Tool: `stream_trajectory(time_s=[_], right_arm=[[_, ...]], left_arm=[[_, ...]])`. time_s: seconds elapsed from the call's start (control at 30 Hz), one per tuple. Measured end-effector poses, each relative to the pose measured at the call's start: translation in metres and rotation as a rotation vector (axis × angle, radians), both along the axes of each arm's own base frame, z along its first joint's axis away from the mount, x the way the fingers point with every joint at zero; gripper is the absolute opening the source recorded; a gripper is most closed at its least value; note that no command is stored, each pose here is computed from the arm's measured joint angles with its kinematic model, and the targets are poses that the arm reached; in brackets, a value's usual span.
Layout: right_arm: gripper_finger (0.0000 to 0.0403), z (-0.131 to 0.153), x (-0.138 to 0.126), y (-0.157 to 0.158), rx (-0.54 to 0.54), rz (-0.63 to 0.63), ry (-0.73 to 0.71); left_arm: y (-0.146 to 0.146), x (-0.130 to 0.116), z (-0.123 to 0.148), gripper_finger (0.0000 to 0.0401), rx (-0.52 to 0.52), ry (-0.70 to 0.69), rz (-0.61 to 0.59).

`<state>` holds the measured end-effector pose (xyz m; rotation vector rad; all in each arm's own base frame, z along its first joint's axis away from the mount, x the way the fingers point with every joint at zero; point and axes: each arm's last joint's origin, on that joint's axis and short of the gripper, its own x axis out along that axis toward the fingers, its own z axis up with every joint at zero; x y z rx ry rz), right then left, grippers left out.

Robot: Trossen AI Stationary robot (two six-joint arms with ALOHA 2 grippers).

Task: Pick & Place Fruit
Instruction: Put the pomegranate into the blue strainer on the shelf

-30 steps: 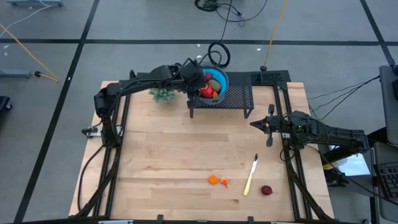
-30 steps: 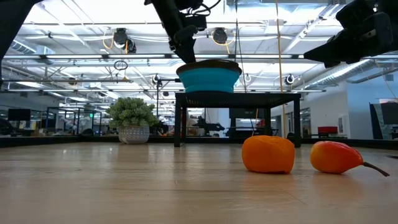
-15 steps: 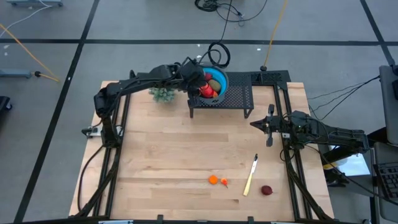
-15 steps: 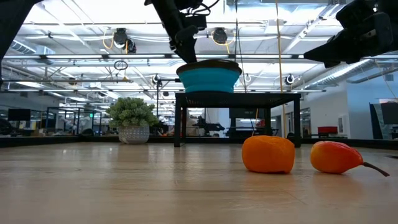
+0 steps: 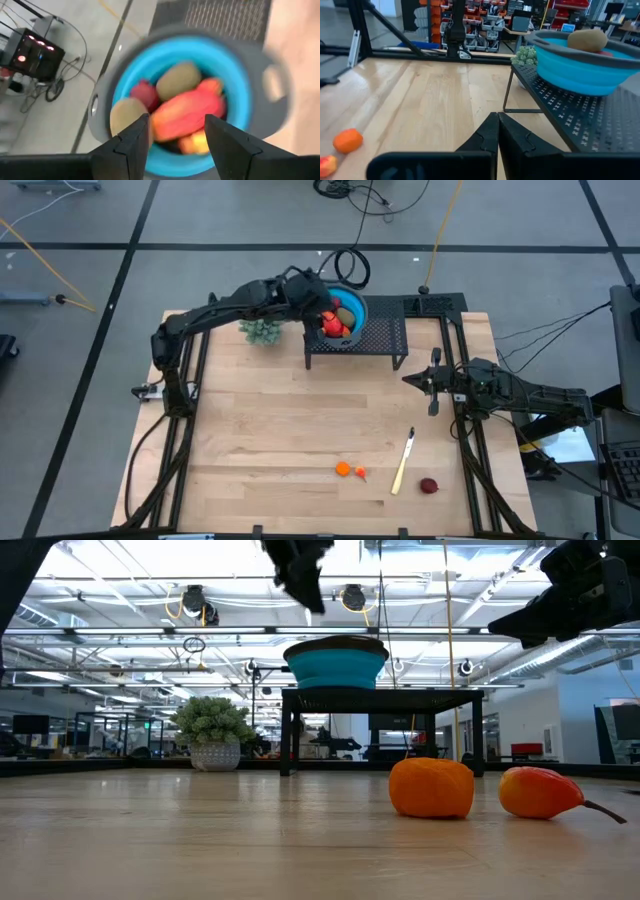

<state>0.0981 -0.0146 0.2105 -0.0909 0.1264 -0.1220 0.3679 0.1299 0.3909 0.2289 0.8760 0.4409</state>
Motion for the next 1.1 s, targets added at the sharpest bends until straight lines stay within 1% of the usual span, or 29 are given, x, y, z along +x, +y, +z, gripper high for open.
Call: stream_trajectory(time_s=[0.1, 0.2, 0.3, 0.4, 0.6, 0.67, 0.73, 0.9, 1.03, 1.1], right_arm=[[0.0000, 0.000, 0.000, 0.000, 0.066, -0.008, -0.008], [0.0000, 0.000, 0.000, 0.000, 0.142, -0.016, -0.018], [0.0000, 0.000, 0.000, 0.000, 0.201, -0.021, -0.025], [0.0000, 0.000, 0.000, 0.000, 0.257, -0.028, -0.032], [0.0000, 0.000, 0.000, 0.000, 0.351, -0.032, -0.039], [0.0000, -0.001, 0.000, 0.002, 0.366, 0.010, -0.028], [0.0000, -0.001, 0.000, 0.004, 0.375, 0.077, -0.016], [0.0000, -0.001, 0.000, 0.008, 0.414, 0.231, 0.009], [0.0000, -0.001, -0.001, 0.010, 0.460, 0.287, 0.022], [0.0000, -0.001, -0.001, 0.011, 0.477, 0.304, 0.026]], left_arm=[[-0.013, 0.001, 0.019, 0.0186, -0.035, -0.101, 0.024], [-0.025, 0.000, 0.029, 0.0170, -0.081, -0.149, 0.025], [-0.035, 0.000, 0.032, 0.0147, -0.150, -0.183, 0.001], [-0.042, -0.001, 0.029, 0.0116, -0.228, -0.177, 0.008], [-0.063, 0.005, 0.020, 0.0045, -0.294, -0.170, 0.021], [-0.071, 0.007, 0.015, 0.0020, -0.315, -0.166, 0.019], [-0.079, 0.011, 0.012, 0.0006, -0.329, -0.175, 0.011], [-0.101, 0.021, -0.001, 0.0013, -0.367, -0.199, -0.011], [-0.119, 0.028, -0.011, 0.0002, -0.399, -0.227, -0.029], [-0.127, 0.032, -0.018, 0.0006, -0.411, -0.249, -0.044]])
